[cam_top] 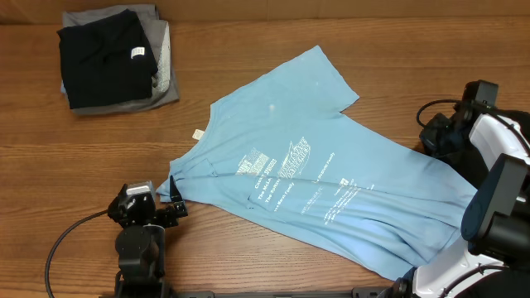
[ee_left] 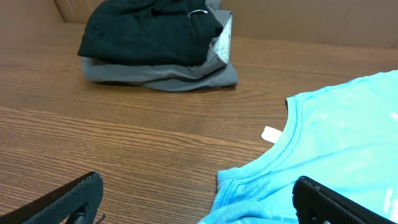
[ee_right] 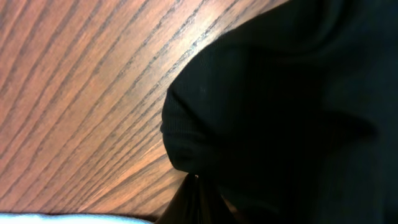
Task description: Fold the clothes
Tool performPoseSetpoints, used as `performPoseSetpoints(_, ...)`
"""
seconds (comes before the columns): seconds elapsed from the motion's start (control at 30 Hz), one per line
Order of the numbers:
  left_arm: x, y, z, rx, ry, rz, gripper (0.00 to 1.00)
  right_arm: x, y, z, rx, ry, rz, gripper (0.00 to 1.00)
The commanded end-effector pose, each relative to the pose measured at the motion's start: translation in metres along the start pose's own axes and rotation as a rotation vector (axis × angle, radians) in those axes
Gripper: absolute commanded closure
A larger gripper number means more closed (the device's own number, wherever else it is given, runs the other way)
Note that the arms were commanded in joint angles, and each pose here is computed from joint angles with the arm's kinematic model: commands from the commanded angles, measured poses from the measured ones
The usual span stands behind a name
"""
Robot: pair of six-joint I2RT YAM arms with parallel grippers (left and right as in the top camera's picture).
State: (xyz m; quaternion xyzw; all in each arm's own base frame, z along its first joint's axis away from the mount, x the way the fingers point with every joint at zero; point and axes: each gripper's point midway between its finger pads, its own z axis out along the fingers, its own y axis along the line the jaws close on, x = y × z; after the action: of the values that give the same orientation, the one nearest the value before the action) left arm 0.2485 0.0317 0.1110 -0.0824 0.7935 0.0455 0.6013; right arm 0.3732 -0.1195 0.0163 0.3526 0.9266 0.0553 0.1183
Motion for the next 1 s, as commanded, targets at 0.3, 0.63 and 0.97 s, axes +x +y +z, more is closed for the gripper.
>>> performPoseSetpoints(0.3, 0.001, 0.002, 0.000, -0.013, 0.000, 0.022, 0.00, 0.006, -0.043, 0.032, 0.193, 0.015, 0.016, 0.93)
performPoseSetpoints(0.63, 0.001, 0.002, 0.000, -0.013, 0.000, 0.022, 0.00, -0.013, -0.112, 0.029, 0.314, -0.018, 0.211, 0.94)
performPoseSetpoints(0.97, 0.001, 0.002, 0.000, -0.013, 0.000, 0.022, 0.00, -0.068, -0.177, -0.036, 0.403, -0.105, 0.404, 0.95)
